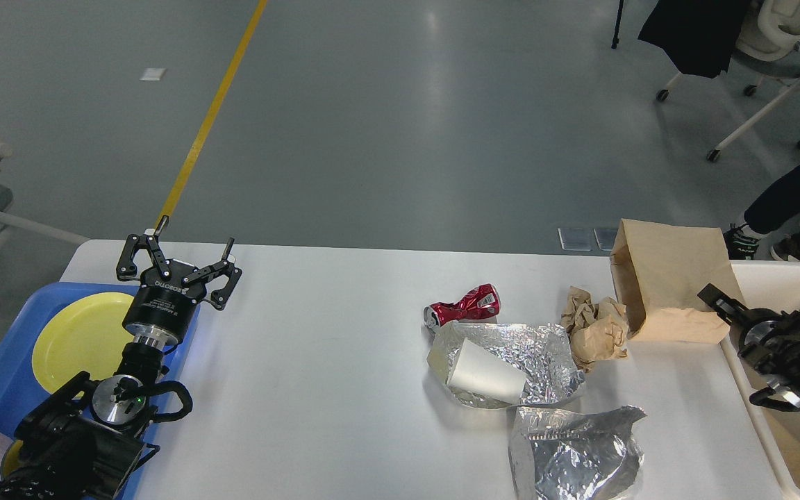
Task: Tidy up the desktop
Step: 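Grasp and lift the paper bag above the white bin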
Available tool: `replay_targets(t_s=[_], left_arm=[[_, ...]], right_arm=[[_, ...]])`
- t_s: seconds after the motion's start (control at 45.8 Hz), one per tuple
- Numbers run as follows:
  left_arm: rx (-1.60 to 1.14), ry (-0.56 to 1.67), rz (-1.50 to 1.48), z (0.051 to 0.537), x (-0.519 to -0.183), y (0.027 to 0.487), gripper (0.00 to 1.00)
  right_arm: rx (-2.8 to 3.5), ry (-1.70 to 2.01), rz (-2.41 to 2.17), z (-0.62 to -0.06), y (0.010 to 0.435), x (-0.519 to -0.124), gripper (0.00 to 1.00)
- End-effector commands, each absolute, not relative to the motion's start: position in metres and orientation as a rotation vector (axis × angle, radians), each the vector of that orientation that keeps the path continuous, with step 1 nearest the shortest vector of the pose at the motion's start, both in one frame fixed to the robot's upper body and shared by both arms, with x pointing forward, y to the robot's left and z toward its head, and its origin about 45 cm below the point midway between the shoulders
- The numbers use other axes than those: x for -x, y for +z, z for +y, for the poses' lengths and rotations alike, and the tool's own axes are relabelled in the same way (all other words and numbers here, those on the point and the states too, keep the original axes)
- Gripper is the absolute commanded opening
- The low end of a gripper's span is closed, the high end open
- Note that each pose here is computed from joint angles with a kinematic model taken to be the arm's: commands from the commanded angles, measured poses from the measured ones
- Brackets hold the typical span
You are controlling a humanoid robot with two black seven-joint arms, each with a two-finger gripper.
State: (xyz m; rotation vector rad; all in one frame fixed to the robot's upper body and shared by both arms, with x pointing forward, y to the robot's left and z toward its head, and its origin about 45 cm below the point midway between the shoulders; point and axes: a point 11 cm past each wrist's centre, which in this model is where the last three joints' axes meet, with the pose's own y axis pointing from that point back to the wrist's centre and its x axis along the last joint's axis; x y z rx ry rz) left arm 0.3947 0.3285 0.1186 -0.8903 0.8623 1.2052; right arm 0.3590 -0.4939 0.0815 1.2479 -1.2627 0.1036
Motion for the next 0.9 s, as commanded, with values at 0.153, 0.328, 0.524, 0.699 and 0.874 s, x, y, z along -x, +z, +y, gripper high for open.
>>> replay_targets(t_s=[0.153, 0.328, 0.524, 0.699, 0.874], left_arm=[[0.891, 1.204, 0.861, 0.328, -0.395, 0.119, 1.0], [0.89, 1.205, 0.863, 0.328, -0.395, 0.118, 1.0], [0.89, 1.205, 0.863, 0.328, -0.395, 0.118, 1.0], [0.89, 1.205, 0.863, 0.328, -0.395, 0.118, 1.0], [0.89, 1.205, 0.863, 0.328, -0.395, 0.118, 1.0]], right_arm=[[-1.315, -0.002, -1.47, -0.476, 0.076, -0.368, 0.3], [-1.307, 0.019, -1.497, -0.477, 0.08, -0.373, 0.0], [-1.259, 0.06, -1.536, -0.479, 0.085, -0.374, 0.0], [-1.251, 0.063, -1.537, -0.479, 0.082, -0.372, 0.0], [-1.225, 0.078, -1.54, -0.484, 0.082, -0.368, 0.0]])
